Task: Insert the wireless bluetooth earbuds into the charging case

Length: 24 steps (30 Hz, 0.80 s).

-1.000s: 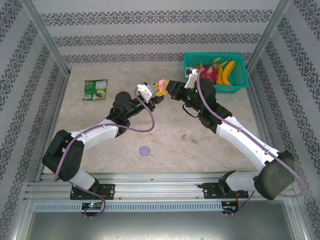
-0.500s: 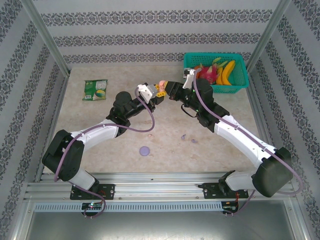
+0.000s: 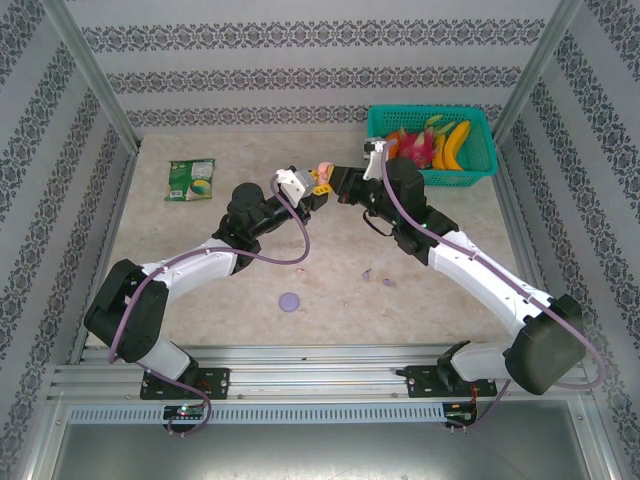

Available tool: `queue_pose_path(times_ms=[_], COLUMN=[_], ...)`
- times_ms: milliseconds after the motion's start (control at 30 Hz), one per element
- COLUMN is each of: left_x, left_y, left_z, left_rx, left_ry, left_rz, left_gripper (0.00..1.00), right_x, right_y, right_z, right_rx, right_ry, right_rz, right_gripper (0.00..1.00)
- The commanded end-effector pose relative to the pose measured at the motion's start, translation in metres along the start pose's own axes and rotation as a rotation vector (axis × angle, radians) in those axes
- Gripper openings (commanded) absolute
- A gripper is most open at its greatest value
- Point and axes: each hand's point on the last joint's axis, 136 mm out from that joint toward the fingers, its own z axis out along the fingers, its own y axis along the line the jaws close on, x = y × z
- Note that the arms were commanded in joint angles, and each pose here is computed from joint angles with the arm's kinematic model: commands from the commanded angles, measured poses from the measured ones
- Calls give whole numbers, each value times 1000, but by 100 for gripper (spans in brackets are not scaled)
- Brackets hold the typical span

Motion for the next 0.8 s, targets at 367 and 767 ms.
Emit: queue_pose_path(times_ms=[367, 767], left_x=[-16, -8], left_y=[-6, -1], left_z=[2, -6], left_rx=[22, -30], left_ry=[-65, -62], left_rz=[10, -1], left_gripper=[0, 0], right_x=[-16, -57], right_y=[9, 2], right_z=[-12, -53], right_rx=[-19, -2], right_ry=[-14, -107], right_rz=[41, 152], right_gripper=[51, 66])
